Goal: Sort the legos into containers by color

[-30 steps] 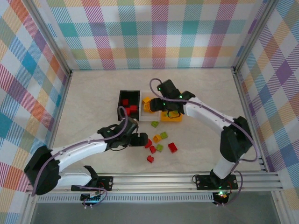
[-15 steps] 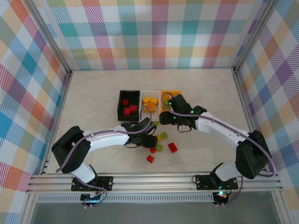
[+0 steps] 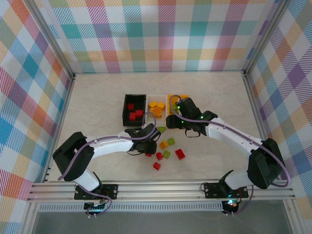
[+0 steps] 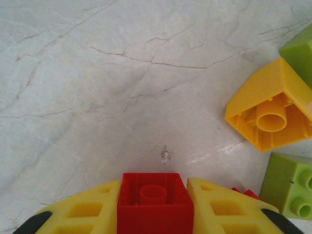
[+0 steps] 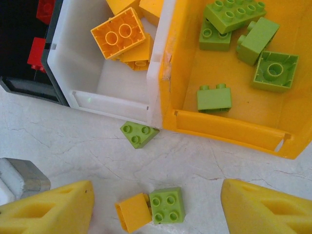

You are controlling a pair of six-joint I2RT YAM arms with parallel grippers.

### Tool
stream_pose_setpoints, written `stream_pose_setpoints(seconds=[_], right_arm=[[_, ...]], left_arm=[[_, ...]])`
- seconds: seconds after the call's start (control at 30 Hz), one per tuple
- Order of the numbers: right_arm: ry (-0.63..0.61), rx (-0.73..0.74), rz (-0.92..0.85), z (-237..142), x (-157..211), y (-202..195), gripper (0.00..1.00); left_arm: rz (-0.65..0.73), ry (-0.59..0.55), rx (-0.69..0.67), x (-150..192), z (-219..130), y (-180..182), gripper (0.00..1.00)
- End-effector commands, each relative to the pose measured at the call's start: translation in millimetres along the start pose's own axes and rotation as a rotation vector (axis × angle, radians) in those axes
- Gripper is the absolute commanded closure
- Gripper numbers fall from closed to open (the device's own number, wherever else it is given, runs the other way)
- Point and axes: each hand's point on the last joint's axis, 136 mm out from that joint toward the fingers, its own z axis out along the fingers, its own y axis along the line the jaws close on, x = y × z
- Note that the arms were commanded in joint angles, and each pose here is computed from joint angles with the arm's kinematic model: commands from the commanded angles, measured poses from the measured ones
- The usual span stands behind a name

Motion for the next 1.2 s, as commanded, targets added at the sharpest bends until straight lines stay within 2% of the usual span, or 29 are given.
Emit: stream_pose_setpoints(seconds=[0.0,0.17,0.4,0.7,0.97,1.07,1.17], right_arm=[[-0.031,-0.002,0.007,-4.5,-3.3,0.0,0.30],[-0.039,-0.002,0.008,-7.6,-3.3,-1.5,0.30],[-0.034,0.000,0.019,-4.9,3.0,-5.8,0.30],[-0.026,0.006,0.023,-11.1,10.5,-11.2,0.30],[-0.015,-0.013,0.032,-20.5,21.9,-13.4,0.29],[0.021,-0.035,0.030,-20.4,30.6,-11.2,0.28],[0.056,-0.052,0.034,-19.1,41.6,-10.7,0.27]], left_arm=[[-0.039,-0.021,-0.006,-2.0,-14.4,9.7,0.72],[-0.119,-0.092,0.030,-22.3,-44.5,22.3,0.77],[-0.262,-0.297,-0.071,-102.1,-95.7,77.1,0.77],[-0.400,-0.395,-0.193,-205.2,-75.2,122.5,0.80],[-0.416,-0.343,-0.250,-245.1,-42.9,132.8,0.80],[-0.411,-0.317,-0.258,-248.8,-34.2,132.1,0.73],[-0.414,-0.321,-0.235,-251.5,-35.6,128.1,0.55]])
